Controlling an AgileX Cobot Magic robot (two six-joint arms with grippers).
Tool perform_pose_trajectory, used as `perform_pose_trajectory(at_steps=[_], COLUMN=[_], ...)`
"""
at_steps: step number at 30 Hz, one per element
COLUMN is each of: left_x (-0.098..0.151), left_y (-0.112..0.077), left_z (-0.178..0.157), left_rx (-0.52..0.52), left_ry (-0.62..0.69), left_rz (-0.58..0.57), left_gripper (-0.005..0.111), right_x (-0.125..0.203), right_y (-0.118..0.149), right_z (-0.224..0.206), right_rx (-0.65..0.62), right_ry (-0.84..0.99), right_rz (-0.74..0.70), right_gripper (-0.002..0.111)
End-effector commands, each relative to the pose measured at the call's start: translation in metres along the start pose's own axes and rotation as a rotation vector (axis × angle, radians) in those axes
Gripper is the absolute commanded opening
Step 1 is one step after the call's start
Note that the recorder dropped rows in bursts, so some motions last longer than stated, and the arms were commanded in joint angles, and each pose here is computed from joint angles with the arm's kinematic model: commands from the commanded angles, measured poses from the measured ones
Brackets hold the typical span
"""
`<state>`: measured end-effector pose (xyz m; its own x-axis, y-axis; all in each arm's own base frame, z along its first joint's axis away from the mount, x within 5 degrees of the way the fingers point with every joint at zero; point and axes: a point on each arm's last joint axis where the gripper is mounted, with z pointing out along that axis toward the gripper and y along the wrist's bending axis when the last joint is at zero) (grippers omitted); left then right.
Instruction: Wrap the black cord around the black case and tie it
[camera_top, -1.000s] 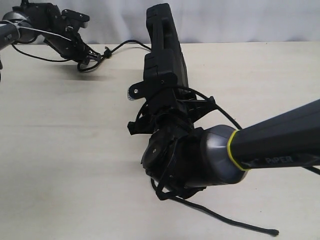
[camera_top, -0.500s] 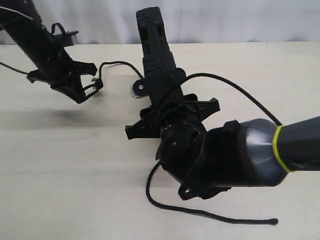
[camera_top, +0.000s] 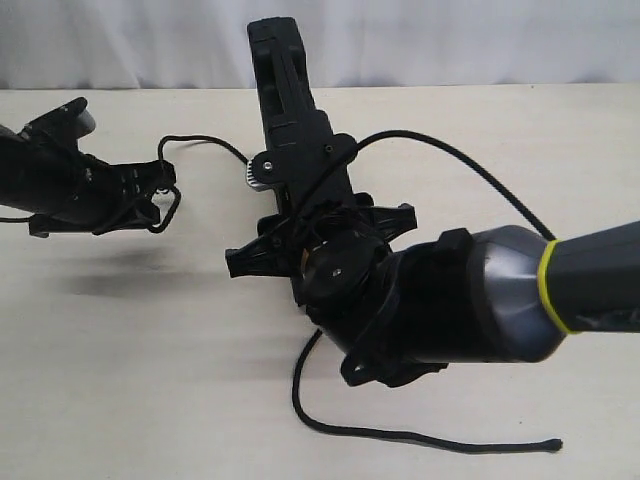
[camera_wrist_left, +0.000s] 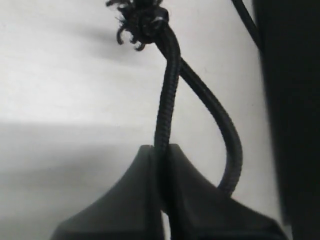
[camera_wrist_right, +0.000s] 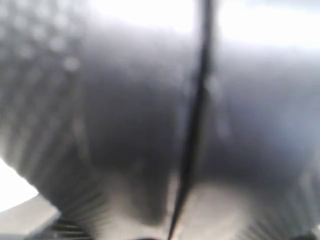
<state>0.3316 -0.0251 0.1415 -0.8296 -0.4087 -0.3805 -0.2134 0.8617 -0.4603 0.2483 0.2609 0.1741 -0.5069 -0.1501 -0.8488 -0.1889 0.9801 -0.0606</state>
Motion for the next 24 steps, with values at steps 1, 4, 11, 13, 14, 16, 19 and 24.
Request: perform_pose_trajectory(at_steps=[1, 4, 11, 13, 14, 16, 19, 24], left_x=[0.0, 0.009, -0.042, -0.038, -0.034, -0.028, -0.014, -0.012], left_y=[-0.001, -0.016, -0.036, -0.026, -0.019, -0.018, -0.019, -0.019], left_z=[-0.001, 0.003, -0.032, -0.019, -0.004, 0.015, 0.046, 0.068], left_rx=[-0.005, 0.03, -0.261, -0.283, -0.246, -0.2, -0.15, -0.123], left_ry=[-0.01, 0.017, 0.075, 0.262, 0.343, 0.377, 0.391, 0.42], left_rz=[0.049, 0.451, 1.866, 2.288, 2.429, 2.578, 2.666, 2.629], left_gripper=[0.006, 0.052, 0.055, 0.055, 0.055, 0.055, 0.055, 0.04], right_x=[-0.005, -0.005, -0.006, -0.006, -0.006, -0.006, -0.006, -0.006], right_y=[0.001, 0.001, 0.002, 0.002, 0.002, 0.002, 0.002, 0.002], right_z=[0.0, 0.0, 0.0, 0.0, 0.0, 0.0, 0.0, 0.0], right_rx=[-0.002, -0.002, -0.005, -0.005, -0.007, -0.006, -0.006, -0.006], right_ry=[-0.029, -0.028, -0.037, -0.039, -0.038, -0.039, -0.039, -0.039], right_rz=[-0.01, -0.013, -0.08, -0.086, -0.089, -0.113, -0.118, -0.118], right_gripper=[0.004, 0.004, 0.004, 0.004, 0.004, 0.004, 0.004, 0.004])
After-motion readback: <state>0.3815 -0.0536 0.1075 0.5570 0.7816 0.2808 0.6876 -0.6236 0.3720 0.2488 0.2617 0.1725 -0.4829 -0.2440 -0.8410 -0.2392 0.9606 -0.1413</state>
